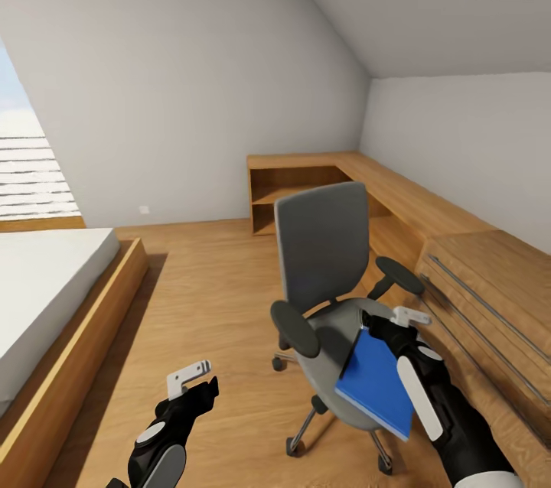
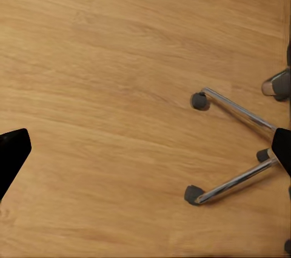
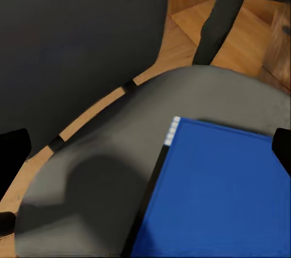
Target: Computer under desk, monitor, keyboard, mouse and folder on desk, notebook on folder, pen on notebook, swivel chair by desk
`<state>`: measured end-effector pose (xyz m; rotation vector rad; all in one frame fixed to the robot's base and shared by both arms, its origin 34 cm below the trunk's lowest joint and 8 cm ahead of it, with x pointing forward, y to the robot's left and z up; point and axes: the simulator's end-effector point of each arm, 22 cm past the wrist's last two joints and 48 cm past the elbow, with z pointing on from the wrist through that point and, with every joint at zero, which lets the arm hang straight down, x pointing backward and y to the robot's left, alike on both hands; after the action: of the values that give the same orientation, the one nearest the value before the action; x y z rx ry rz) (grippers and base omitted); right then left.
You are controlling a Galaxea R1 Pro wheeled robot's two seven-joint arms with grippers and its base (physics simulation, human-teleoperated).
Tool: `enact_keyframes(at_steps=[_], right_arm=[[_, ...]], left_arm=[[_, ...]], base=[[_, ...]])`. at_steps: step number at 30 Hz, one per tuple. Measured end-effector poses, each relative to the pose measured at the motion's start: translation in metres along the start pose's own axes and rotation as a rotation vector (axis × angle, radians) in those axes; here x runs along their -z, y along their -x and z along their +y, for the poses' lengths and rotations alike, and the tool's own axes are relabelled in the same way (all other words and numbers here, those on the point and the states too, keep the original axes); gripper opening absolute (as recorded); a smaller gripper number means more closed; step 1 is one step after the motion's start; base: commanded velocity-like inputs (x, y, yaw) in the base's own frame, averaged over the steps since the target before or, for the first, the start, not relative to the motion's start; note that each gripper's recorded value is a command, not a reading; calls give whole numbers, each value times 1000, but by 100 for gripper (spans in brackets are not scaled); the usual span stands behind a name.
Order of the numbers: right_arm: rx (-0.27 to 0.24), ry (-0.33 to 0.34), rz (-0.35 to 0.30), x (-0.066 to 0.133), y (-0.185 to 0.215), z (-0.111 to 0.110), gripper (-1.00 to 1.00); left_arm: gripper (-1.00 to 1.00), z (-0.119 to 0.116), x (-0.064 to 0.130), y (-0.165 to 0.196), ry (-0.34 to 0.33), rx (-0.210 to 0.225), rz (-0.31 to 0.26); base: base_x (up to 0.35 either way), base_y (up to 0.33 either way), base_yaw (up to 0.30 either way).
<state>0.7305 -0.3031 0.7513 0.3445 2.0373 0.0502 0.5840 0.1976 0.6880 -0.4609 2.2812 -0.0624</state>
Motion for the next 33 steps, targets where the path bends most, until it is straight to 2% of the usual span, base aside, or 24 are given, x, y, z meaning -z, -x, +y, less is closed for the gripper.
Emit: enact_keyframes(at_steps=[5,12,18,25,33], right_arm=[[-25,-23,-4,0,3,-12,100],[-75,-15,3,-1,2,-14,100],[-93,-20,2,0,4,-19,100],[-135,-52,-8,1,10,-39,100],[-235,-34,9,-2,-6,-49,100]], left_arm=[[100,0,0,0,-1,0,0],[100,0,0,0,0,0,0],[100,0,0,0,-1,0,1],[100,0,2,2,-1,1,-5],[100,3,-6,-6,1,3,-12]], base=[[-124,296,-200],[-132,306,-34],[-16,36,-109],[-2,5,-239],[0,1,-262]])
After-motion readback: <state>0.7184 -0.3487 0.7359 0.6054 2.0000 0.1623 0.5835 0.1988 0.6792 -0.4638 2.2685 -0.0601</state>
